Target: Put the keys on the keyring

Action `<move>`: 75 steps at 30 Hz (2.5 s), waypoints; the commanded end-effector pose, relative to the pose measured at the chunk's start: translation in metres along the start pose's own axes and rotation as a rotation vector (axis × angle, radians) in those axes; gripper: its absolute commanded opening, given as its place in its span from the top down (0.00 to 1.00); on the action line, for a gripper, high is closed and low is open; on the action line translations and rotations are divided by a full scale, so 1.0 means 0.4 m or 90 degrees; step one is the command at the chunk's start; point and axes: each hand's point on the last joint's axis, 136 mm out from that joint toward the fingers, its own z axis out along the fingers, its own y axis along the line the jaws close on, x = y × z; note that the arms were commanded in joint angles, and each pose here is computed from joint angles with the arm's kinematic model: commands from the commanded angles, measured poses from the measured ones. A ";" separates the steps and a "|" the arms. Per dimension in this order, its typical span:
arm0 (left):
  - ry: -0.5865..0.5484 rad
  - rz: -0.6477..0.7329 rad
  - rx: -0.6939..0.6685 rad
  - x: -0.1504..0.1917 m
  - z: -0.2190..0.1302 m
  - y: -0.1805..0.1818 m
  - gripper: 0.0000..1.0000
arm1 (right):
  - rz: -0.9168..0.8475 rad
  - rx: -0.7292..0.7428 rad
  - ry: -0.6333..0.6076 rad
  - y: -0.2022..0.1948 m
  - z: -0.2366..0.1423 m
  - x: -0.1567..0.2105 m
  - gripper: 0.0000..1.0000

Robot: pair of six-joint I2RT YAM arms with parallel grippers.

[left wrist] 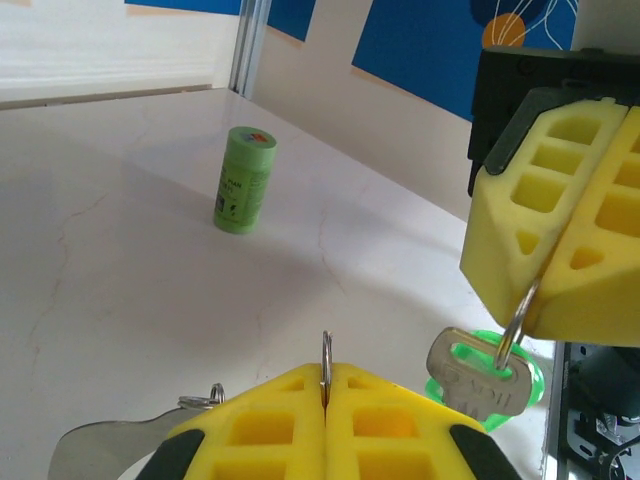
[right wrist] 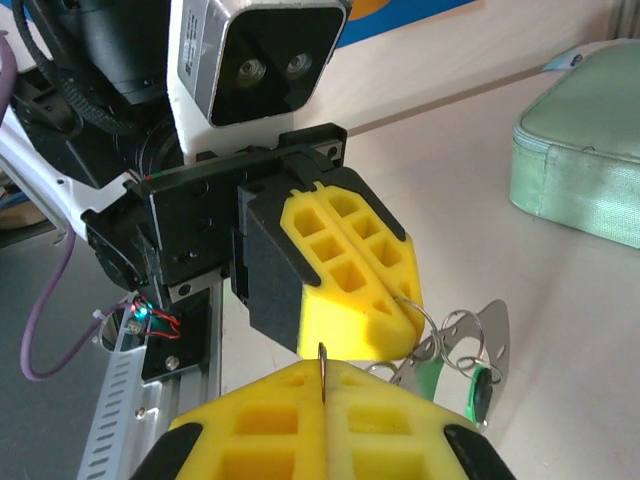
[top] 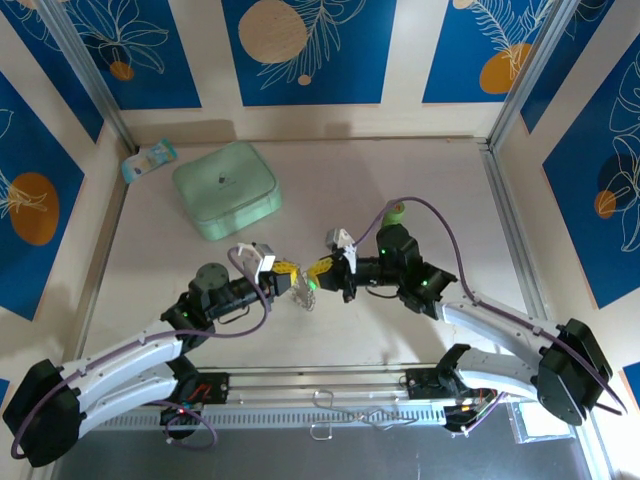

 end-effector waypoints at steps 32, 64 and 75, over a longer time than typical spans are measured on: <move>-0.041 -0.003 0.033 -0.032 -0.003 -0.024 1.00 | 0.059 0.045 -0.011 -0.047 0.040 -0.019 1.00; -0.007 0.085 0.031 -0.010 -0.010 -0.026 1.00 | 0.153 0.165 0.017 -0.146 0.034 0.008 1.00; -0.001 0.023 0.000 -0.026 -0.007 -0.010 1.00 | -0.011 0.156 0.025 -0.121 0.015 0.014 1.00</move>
